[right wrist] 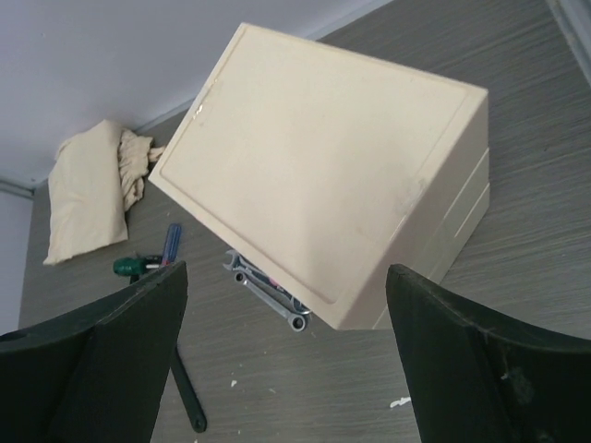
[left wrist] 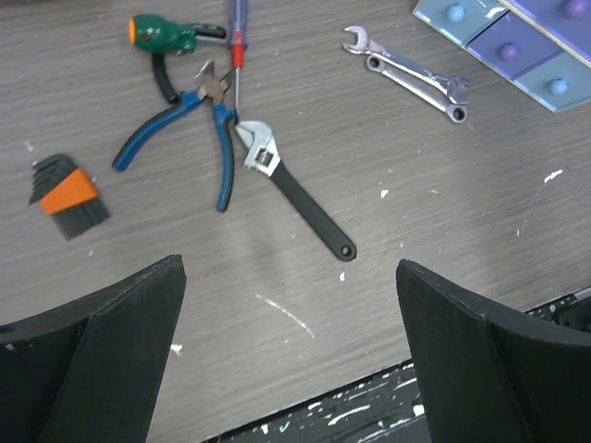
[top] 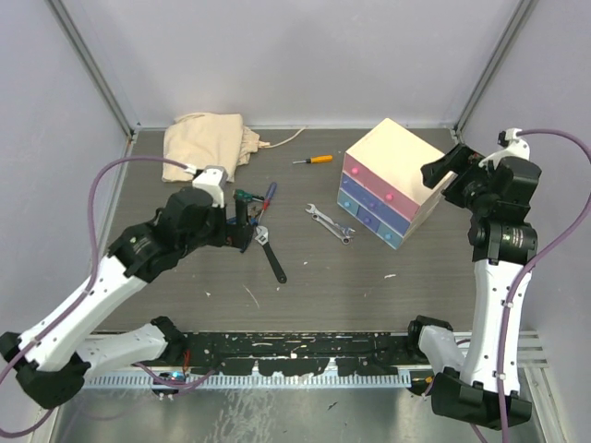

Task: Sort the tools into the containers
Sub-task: Open the drawer in the storage box.

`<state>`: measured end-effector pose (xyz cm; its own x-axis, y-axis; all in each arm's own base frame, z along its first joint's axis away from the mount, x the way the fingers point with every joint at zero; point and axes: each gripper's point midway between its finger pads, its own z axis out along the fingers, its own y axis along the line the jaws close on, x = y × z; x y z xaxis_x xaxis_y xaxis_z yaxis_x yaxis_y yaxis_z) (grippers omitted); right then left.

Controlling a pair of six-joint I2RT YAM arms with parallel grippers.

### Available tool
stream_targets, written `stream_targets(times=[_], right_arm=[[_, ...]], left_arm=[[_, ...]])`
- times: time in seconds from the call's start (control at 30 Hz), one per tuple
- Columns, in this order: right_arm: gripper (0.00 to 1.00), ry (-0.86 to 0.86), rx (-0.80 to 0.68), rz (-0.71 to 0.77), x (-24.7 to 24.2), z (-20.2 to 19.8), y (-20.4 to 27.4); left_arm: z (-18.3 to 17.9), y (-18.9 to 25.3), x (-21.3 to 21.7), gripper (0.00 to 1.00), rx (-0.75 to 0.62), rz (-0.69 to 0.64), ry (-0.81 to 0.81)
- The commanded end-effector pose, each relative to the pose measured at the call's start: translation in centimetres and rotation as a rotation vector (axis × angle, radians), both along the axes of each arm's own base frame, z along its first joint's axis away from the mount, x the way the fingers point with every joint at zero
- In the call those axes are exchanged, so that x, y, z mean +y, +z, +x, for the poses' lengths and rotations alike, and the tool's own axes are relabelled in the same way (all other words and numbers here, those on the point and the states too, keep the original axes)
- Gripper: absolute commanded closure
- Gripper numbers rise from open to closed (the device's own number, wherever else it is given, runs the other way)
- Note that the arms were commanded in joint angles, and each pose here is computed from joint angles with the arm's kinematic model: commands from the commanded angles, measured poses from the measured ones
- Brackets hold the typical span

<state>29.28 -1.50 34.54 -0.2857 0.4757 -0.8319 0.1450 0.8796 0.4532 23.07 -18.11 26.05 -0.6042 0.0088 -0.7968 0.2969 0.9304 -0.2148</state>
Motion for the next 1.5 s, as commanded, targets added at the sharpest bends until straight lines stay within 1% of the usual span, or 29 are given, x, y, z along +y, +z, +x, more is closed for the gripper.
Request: stream_targets(times=[0.0, 0.17, 0.23, 0.37, 0.53, 0.6, 0.67, 0.8, 0.87, 0.93, 1.03, 1.13, 1.3, 1.37, 1.47], right_arm=[[0.08, 0.12, 0.013, 0.044, 2.3, -0.6, -0.8], [0.09, 0.234, 0.059, 0.015, 4.0, -0.8, -2.0], [0.09, 0.3, 0.065, -0.038, 5.0, -0.9, -2.2], [0.09, 0.37, 0.079, -0.157, 6.5, -1.2, -2.3], [0.08, 0.296, 0.069, -0.193, 5.3, -0.6, -1.6], [0.08, 0.202, 0.068, -0.191, 4.0, -0.1, -1.0], [0.08, 0.066, 0.063, -0.178, 2.2, 0.3, -0.5], [0.08, -0.086, 0.088, -0.127, 0.3, 1.3, -0.5], [0.07, -0.118, 0.115, -0.113, -0.1, 1.8, -1.1], [0.07, -0.083, 0.091, -0.11, 0.4, 2.5, -0.5], [0.15, 0.002, 0.041, -0.12, 1.6, 3.7, 1.2], [0.15, 0.049, 0.054, -0.156, 2.9, 5.2, 2.1], [0.15, 0.104, 0.079, -0.177, 5.3, 7.3, 1.7], [0.15, 0.123, 0.074, -0.169, 5.8, 7.2, 1.6], [0.15, 0.147, 0.066, -0.168, 6.0, 6.2, 1.3]], left_arm=[[-2.1, -0.4, 3.3, 0.02, 0.003, 0.011, 0.069], [-3.8, -1.5, 4.9, 0.02, 0.002, 0.005, 0.079], [-4.1, -1.9, 5.1, 0.02, 0.005, 0.003, 0.078], [-4.5, -2.2, 5.3, 0.02, 0.017, 0.002, 0.077], [-4.3, -2.0, 3.8, 0.02, 0.014, -0.045, 0.028], [-4.1, -1.9, 3.3, 0.02, 0.017, -0.054, 0.017], [-3.9, -1.7, 3.1, 0.02, 0.021, -0.051, 0.015], [-3.5, -1.7, 2.9, 0.02, 0.024, -0.041, 0.022], [-3.4, -1.9, 2.8, 0.02, 0.033, -0.032, 0.021], [-3.1, -2.1, 2.7, 0.02, 0.035, -0.016, 0.02], [-2.1, -2.4, 3.0, 0.02, 0.022, 0.035, 0.04], [-1.0, -2.3, 3.3, 0.02, 0.0, 0.078, 0.058], [1.3, -2.2, 2.8, 0.02, -0.023, 0.073, 0.053], [2.8, -1.6, 2.1, 0.02, -0.05, 0.078, 0.036], [5.5, -0.4, 0.5, 0.02, -0.101, 0.091, 0.006]])
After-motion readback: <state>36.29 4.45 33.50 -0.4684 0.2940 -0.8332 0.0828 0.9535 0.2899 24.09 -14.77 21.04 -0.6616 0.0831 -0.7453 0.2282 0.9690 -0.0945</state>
